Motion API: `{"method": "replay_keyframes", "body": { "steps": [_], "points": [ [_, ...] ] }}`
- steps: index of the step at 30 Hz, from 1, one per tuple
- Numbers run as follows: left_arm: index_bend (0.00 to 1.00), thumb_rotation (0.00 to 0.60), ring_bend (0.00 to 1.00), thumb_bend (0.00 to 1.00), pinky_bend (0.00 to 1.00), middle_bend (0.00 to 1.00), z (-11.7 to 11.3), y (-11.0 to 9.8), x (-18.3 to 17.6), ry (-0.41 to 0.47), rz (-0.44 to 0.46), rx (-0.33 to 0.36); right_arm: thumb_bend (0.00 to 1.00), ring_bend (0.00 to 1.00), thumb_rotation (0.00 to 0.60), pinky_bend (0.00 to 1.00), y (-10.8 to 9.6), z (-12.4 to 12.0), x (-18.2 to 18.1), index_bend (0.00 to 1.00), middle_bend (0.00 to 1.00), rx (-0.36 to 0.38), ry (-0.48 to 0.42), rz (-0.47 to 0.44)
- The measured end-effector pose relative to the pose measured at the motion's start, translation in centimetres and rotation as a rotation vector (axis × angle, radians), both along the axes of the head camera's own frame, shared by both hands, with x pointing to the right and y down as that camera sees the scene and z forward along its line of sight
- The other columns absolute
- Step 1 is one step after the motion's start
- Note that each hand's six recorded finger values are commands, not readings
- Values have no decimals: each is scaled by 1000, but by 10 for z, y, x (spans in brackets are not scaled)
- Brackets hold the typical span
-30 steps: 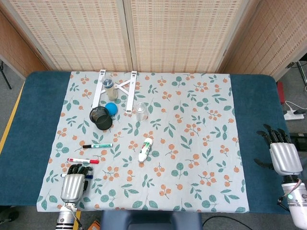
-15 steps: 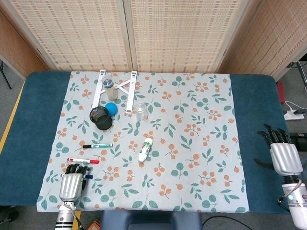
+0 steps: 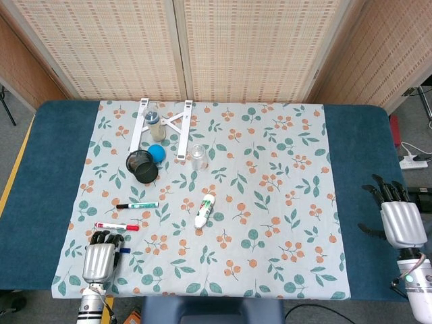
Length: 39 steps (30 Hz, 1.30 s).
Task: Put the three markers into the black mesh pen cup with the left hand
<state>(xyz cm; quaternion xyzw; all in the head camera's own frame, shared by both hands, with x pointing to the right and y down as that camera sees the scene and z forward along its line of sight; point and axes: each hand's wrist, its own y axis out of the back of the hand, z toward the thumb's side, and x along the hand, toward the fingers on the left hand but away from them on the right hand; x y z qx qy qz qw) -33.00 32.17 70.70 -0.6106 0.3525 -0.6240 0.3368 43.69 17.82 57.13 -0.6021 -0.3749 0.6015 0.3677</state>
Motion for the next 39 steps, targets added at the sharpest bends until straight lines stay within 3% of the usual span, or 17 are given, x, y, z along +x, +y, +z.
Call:
{"method": "replay_keyframes", "body": {
  "steps": [26,33,39],
  "points": [
    [491,600,271,332,225,558,-3,-2,-2,-6,-4,39,25,158,600,94,-1,0,3,240,65,3,8,8],
    [572,600,280,333,227,588,-4,-3,-4,-15,-10,50,25,158,600,94,-1,0,3,240,65,2,9,10],
    [572,600,283,333,228,585,-5,-3,-3,-12,-13,58,25,160,600,94,-1,0,3,240,65,0,8,10]
  ]
}}
